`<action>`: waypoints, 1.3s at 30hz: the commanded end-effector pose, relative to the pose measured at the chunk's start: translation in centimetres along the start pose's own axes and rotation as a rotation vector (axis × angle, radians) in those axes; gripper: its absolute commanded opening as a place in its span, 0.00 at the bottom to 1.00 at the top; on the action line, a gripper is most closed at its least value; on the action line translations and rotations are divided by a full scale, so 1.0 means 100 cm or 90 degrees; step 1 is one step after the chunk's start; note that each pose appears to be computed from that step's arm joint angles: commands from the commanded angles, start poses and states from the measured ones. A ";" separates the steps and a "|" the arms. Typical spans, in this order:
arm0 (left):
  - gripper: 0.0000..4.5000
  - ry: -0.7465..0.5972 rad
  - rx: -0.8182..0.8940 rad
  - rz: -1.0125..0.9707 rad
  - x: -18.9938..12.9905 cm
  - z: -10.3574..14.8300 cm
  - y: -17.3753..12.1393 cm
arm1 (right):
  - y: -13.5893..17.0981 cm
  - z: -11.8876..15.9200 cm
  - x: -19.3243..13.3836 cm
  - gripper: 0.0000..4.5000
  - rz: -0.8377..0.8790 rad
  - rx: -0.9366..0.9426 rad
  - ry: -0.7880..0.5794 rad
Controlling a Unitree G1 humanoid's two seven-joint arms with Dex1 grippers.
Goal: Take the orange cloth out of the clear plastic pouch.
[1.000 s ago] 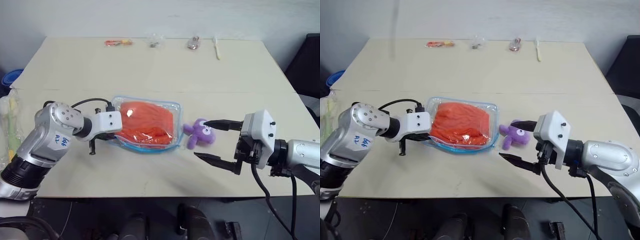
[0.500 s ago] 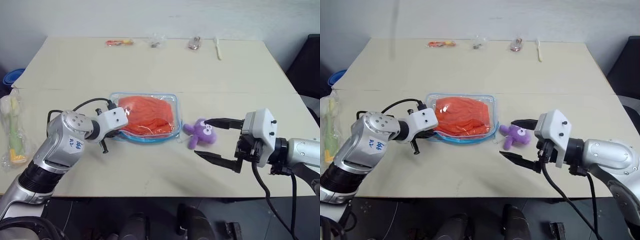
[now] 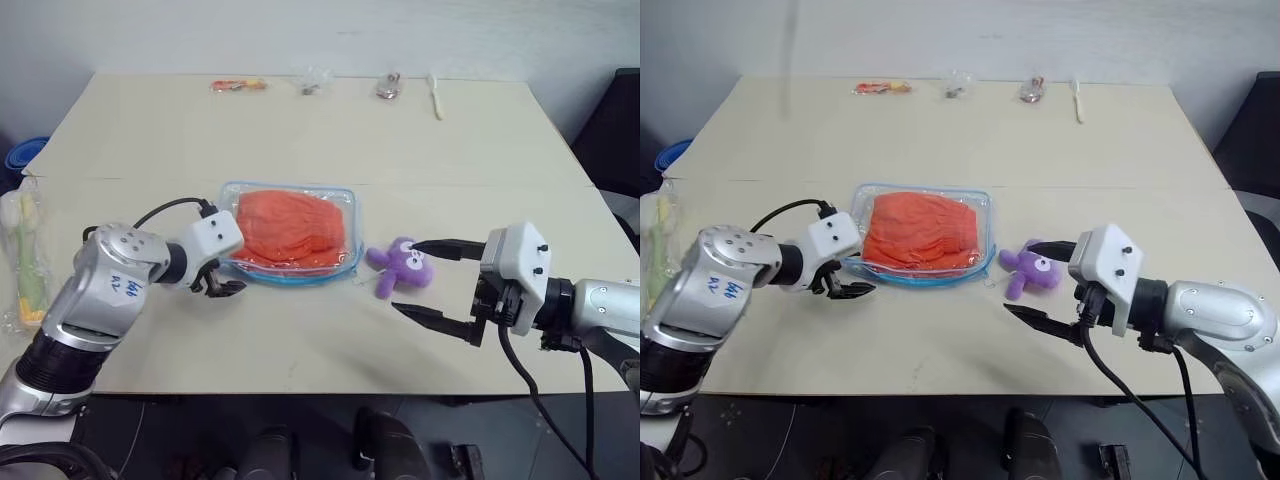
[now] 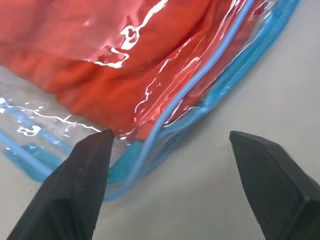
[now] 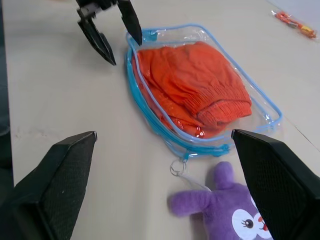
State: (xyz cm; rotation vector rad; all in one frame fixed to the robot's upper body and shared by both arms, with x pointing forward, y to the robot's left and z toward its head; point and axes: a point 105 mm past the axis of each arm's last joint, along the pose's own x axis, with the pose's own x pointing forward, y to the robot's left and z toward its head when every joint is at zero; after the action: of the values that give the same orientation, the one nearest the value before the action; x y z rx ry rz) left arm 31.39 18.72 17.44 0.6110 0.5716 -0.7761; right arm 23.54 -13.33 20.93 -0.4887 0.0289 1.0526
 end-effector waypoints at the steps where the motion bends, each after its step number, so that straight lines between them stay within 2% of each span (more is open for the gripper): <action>1: 0.83 -0.081 -0.031 -0.062 -0.037 0.019 -0.005 | -0.007 -0.013 -0.003 1.00 -0.016 -0.057 0.050; 5: 0.83 -0.150 -0.044 -0.168 -0.074 0.027 -0.011 | -0.021 -0.035 -0.004 1.00 -0.039 -0.105 0.107; 9: 0.83 -0.143 0.007 -0.282 -0.098 0.023 -0.022 | -0.034 -0.053 0.004 1.00 -0.034 -0.166 0.144; 11: 0.83 -0.140 0.033 -0.322 -0.102 0.022 -0.026 | -0.038 -0.062 0.010 1.00 -0.021 -0.189 0.155; 17: 0.83 -0.242 0.100 -0.364 -0.099 0.054 -0.029 | -0.053 -0.084 0.031 1.00 -0.010 -0.211 0.174; 20: 0.83 -0.290 0.119 -0.366 -0.099 0.068 -0.030 | -0.056 -0.090 0.036 0.87 -0.004 -0.206 0.179; 27: 0.83 -0.285 0.143 -0.352 -0.093 0.068 -0.031 | -0.052 -0.093 0.035 0.36 0.008 -0.202 0.181; 28: 0.83 -0.283 0.145 -0.350 -0.092 0.068 -0.031 | -0.051 -0.093 0.034 0.26 0.008 -0.201 0.183; 32: 0.83 -0.276 0.161 -0.347 -0.089 0.066 -0.032 | -0.047 -0.092 0.031 0.00 0.010 -0.178 0.196; 39: 0.83 -0.288 0.169 -0.355 -0.088 0.072 -0.033 | -0.028 -0.078 0.021 0.00 0.016 -0.081 0.219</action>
State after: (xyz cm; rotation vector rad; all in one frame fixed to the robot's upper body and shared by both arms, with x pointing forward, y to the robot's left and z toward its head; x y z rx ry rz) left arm 25.58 16.10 26.37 0.4666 0.2523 -1.4903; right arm 29.13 -15.95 13.42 -0.8048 0.2711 0.9985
